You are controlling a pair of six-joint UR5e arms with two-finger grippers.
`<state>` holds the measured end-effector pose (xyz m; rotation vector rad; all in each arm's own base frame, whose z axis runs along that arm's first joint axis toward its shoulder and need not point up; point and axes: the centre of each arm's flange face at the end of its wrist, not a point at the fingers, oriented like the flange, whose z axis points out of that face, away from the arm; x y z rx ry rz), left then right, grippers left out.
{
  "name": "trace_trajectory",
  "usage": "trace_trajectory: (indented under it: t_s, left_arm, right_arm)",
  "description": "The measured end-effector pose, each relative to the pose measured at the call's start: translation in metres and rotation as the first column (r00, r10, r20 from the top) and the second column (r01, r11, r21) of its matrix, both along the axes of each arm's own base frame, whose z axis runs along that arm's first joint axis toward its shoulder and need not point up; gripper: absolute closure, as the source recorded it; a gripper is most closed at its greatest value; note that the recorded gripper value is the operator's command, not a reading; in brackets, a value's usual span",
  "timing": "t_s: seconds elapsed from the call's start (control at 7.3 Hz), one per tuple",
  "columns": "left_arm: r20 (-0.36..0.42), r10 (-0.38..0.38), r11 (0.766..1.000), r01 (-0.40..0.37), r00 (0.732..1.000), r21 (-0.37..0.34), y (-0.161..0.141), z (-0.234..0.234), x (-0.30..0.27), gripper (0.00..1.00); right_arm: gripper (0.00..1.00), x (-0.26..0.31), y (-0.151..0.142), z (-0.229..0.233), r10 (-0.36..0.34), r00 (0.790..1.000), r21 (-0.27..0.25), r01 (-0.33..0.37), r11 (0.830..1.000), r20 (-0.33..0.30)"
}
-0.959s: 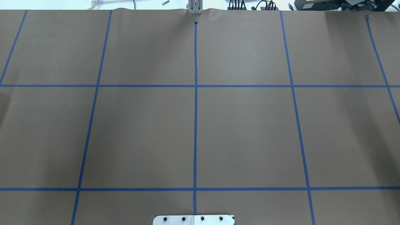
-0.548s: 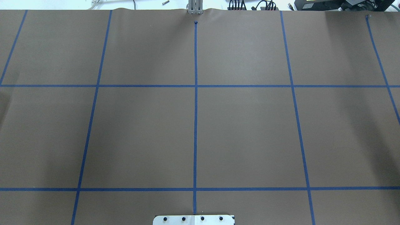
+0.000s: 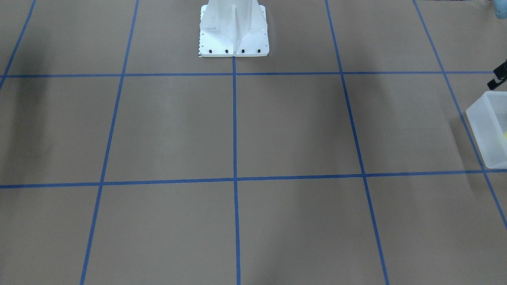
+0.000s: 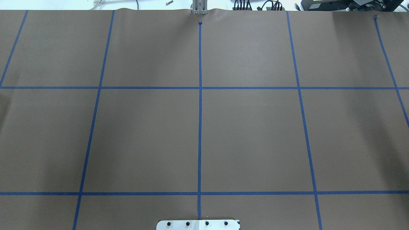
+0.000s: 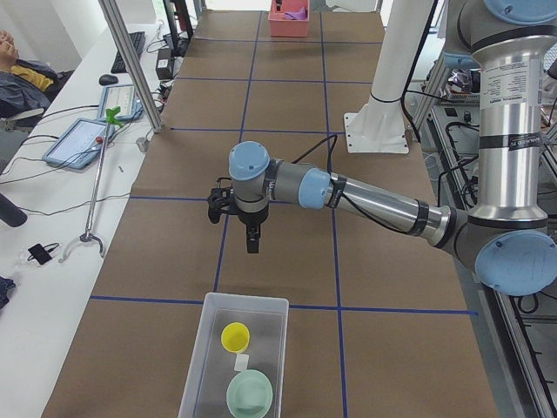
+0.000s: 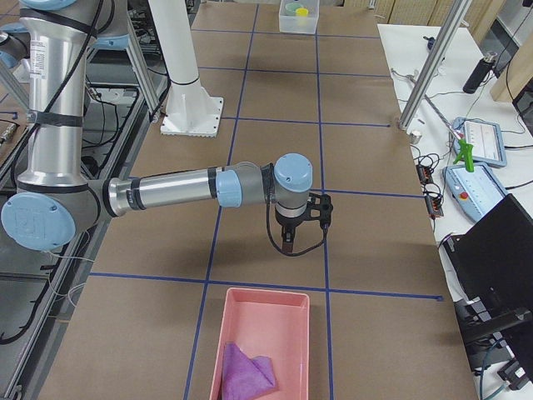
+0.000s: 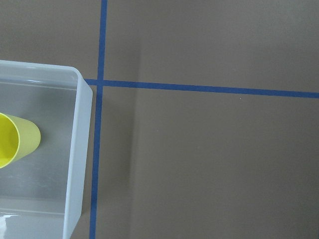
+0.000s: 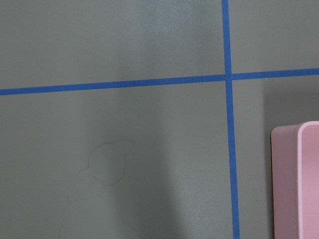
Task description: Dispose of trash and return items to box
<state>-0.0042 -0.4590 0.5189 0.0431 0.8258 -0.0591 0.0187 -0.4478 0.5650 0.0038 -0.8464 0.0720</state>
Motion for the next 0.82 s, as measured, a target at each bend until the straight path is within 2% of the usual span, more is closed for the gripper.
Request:
trace_trajectory:
  t_s: [0.27, 0.82]
  left_arm:
    - [0.031, -0.006, 1.000, 0.006, 1.000, 0.015, -0.0022, -0.0007, -0.0020, 0.02]
    - [0.033, -0.008, 1.000, 0.007, 0.999, 0.018, -0.0062, 0.0008, -0.0018, 0.02]
  right_arm:
    - [0.00, 0.0001, 0.0003, 0.0003, 0.005, 1.000, -0.006, -0.005, 1.000, 0.000]
    - [0.00, 0.0034, 0.0002, -0.0065, 0.013, 1.000, 0.009, -0.013, 1.000, 0.000]
